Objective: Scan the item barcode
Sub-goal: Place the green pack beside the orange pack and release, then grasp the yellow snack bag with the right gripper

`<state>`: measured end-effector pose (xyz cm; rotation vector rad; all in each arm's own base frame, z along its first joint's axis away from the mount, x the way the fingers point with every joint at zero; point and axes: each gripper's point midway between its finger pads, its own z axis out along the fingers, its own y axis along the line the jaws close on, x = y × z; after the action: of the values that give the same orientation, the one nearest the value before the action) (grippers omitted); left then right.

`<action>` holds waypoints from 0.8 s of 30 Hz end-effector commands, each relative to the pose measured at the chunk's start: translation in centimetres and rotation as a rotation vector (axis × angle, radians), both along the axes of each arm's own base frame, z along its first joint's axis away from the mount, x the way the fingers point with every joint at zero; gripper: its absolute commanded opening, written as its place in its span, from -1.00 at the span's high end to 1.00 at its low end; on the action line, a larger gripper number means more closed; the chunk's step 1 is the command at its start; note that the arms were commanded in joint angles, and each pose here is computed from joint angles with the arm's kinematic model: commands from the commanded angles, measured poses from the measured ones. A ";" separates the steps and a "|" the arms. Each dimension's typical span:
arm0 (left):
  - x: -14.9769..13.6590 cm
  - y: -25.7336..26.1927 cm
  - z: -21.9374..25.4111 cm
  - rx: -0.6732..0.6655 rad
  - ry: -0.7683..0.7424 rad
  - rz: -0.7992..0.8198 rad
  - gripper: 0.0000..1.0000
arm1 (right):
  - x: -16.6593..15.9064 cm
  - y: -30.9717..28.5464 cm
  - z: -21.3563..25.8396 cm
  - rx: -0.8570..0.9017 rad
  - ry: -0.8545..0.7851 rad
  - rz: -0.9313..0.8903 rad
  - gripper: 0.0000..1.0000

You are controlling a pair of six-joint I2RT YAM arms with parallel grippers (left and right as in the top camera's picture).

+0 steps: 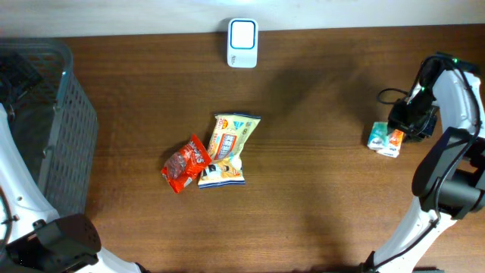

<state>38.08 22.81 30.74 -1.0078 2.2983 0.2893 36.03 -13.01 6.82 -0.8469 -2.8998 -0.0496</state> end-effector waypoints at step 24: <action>-0.1 0.1 0.0 -0.002 -0.001 0.012 -0.98 | -0.2 38.1 -1.4 0.655 -0.198 0.668 -0.97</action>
<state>38.08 22.80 30.73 -1.0079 2.2987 0.2893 38.32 23.02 8.02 0.3716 -2.9464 -0.9676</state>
